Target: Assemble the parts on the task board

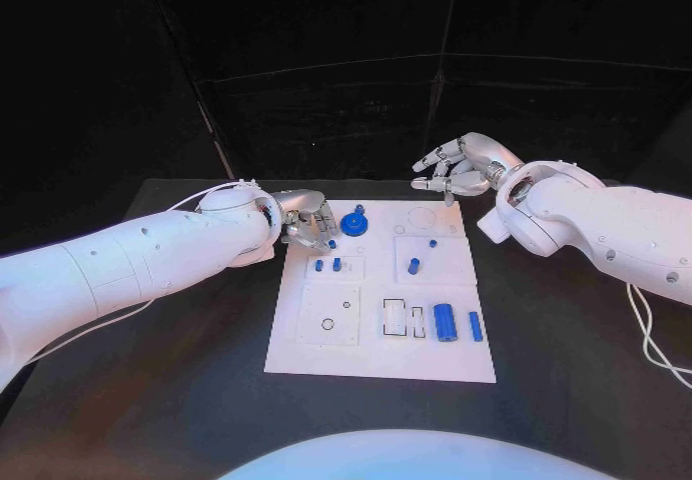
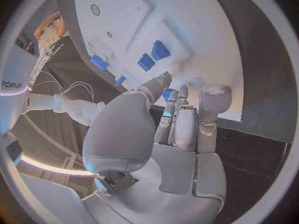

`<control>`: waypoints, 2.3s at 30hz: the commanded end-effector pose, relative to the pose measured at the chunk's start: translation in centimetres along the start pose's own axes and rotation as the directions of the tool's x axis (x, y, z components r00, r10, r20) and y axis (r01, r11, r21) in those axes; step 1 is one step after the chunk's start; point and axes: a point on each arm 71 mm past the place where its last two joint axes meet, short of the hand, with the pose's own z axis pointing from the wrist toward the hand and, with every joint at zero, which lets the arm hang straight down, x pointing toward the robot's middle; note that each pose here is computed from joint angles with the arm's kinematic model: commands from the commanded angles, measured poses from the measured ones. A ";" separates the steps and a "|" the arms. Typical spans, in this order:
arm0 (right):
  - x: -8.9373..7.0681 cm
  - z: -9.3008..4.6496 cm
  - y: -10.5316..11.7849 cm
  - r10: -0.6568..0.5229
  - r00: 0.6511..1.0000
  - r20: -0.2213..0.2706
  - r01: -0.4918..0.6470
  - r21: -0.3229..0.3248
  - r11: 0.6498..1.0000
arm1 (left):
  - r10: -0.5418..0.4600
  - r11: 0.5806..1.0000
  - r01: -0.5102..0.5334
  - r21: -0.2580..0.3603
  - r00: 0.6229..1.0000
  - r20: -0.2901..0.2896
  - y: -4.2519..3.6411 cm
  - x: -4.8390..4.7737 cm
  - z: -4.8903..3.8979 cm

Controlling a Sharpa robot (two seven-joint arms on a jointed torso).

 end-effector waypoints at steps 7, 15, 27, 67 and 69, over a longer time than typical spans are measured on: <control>0.3 -0.1 -0.7 -0.257 0.961 -0.105 0.261 0.028 0.965 | -0.131 0.991 0.130 0.009 0.987 0.096 1.73 -1.32 -1.73; 1.2 -0.7 -0.8 -0.512 0.850 -0.123 0.510 -0.047 0.859 | -0.542 0.839 0.531 0.114 0.805 0.241 3.99 -3.28 -4.73; 3.1 -1.8 -1.7 -0.648 0.749 -0.141 0.648 -0.049 0.760 | -0.879 0.468 0.819 0.331 0.394 0.268 3.10 -3.58 -6.48; 6.2 -2.0 -3.2 -0.622 0.732 -0.279 0.639 -0.037 0.768 | -0.943 0.318 0.846 0.429 0.234 0.238 2.35 -3.42 -7.12; 6.2 -2.0 -3.2 -0.626 0.728 -0.280 0.643 -0.039 0.765 | -0.943 0.318 0.846 0.428 0.233 0.239 2.38 -3.43 -7.13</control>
